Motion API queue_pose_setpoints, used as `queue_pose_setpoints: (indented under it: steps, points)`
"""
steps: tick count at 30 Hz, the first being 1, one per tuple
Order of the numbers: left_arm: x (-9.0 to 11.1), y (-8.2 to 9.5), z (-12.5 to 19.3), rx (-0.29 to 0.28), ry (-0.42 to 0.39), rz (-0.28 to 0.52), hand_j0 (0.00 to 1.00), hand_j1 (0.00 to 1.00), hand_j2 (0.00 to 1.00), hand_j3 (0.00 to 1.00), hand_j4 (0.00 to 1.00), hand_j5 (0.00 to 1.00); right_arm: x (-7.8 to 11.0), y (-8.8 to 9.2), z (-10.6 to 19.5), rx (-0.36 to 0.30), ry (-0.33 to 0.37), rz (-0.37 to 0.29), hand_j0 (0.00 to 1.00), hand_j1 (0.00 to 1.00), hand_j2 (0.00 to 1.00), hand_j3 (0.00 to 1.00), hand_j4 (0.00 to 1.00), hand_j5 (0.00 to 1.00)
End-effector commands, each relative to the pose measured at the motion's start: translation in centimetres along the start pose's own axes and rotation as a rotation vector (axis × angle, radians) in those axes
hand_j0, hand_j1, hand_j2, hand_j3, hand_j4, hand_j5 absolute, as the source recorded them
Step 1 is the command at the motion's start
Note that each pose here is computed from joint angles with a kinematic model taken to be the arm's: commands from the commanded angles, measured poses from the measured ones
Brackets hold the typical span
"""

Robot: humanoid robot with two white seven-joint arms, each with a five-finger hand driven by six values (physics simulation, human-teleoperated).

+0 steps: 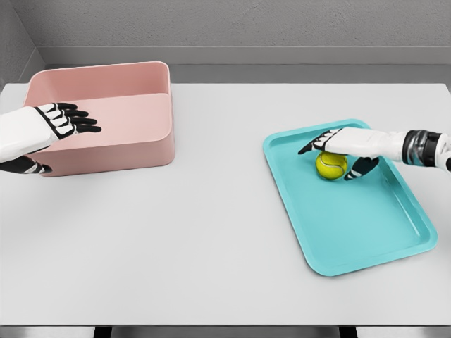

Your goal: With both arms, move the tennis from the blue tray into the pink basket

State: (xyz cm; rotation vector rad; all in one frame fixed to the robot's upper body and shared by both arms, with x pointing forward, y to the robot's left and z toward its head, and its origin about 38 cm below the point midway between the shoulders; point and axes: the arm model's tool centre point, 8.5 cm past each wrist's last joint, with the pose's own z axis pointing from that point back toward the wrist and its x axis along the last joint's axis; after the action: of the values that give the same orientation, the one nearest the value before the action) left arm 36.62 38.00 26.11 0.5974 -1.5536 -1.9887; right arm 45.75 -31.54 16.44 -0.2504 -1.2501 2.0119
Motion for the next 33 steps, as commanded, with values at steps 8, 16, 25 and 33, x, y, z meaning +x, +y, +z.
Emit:
queue_pose_setpoints:
  steps: [8, 16, 25, 33]
  points:
    - [-0.13, 0.13, 0.20, 0.000, 0.005, 0.003, 1.00, 1.00, 1.00, 1.00, 1.00, 1.00, 0.17, 0.49, -0.36, 0.014, -0.006, -0.005, 0.78, 0.78, 0.78, 0.78, 0.78, 0.78]
    - [-0.07, 0.09, 0.18, 0.000, 0.003, 0.004, 1.00, 1.00, 1.00, 1.00, 1.00, 1.00, 0.13, 0.51, -0.35, 0.015, -0.005, -0.006, 0.67, 0.67, 0.67, 0.67, 0.67, 0.67]
    - [-0.12, 0.22, 0.23, 0.002, 0.004, 0.002, 1.00, 1.00, 1.00, 1.00, 1.00, 1.00, 0.08, 0.42, -0.23, 0.010, -0.004, -0.009, 0.53, 0.53, 0.53, 0.53, 0.53, 0.53]
    - [-0.12, 0.18, 0.27, 0.000, 0.005, 0.002, 1.00, 1.00, 1.00, 1.00, 1.00, 1.00, 0.16, -0.06, -0.10, -0.003, -0.007, -0.005, 0.49, 0.49, 0.49, 0.49, 0.49, 0.49]
